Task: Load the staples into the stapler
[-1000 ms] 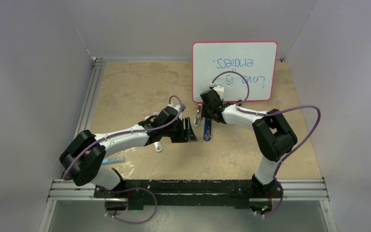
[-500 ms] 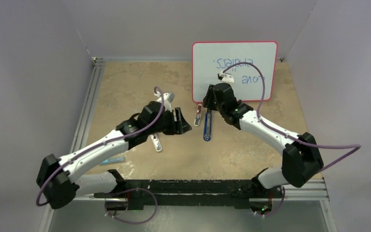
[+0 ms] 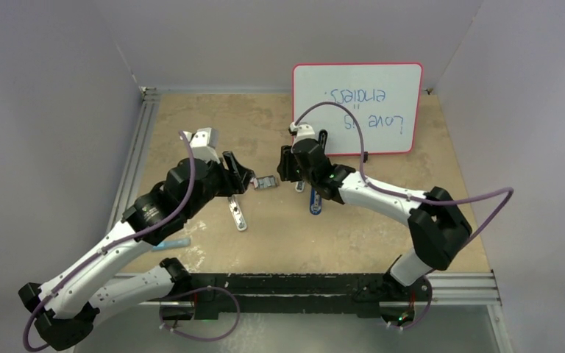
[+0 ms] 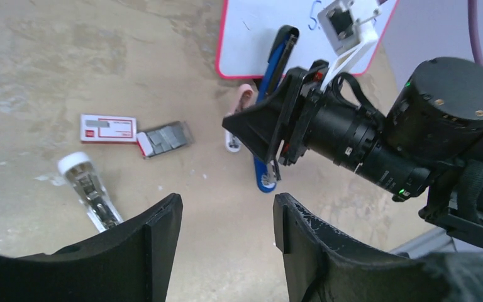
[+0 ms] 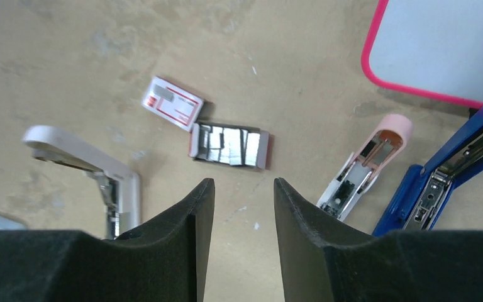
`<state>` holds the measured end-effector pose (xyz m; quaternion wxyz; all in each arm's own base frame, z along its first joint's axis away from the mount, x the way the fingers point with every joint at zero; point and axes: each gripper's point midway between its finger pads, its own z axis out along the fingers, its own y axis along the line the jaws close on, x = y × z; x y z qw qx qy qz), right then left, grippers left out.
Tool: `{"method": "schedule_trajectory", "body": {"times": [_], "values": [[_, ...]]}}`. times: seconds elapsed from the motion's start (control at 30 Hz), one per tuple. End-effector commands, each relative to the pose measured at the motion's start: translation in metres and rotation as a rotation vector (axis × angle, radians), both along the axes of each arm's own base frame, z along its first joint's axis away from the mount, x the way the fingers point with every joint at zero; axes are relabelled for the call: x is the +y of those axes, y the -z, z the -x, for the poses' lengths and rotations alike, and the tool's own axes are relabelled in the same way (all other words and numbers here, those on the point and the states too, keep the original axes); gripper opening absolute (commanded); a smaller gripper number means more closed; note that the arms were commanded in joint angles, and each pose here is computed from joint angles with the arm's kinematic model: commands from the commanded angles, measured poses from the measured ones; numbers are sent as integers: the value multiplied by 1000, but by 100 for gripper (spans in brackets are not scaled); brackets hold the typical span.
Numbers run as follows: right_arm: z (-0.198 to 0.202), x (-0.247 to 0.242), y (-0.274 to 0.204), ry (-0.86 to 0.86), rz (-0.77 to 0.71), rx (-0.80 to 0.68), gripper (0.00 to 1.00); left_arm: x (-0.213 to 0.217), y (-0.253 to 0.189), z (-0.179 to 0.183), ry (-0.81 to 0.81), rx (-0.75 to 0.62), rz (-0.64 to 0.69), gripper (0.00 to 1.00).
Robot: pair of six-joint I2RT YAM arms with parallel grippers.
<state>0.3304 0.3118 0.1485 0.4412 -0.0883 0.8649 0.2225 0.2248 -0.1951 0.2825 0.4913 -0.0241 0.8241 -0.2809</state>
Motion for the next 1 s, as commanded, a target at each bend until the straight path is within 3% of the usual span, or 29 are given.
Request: {"method": "schedule_trajectory", "body": {"times": [0.0,0.17,0.3,0.67,0.7,0.83,0.97], "values": [[-7,7,-10,-19,23,-57,41,14,-16,-18,-42,-173,-97,54],[1,6,9,-31,85,-35,34,2,-15,-25,6,-229,-101,52],[8,10,16,-57,124,-33,33,-1,-4,-29,3,-199,-127,50],[5,35,36,-106,213,-2,46,25,7,-15,-79,-116,-138,50],[4,41,36,-119,209,-1,45,28,5,-17,-96,-119,-148,50],[-2,47,55,-117,267,39,24,40,9,-17,-170,-56,-187,49],[-9,54,63,-97,266,47,23,50,22,-12,-202,-16,-196,49]]}}
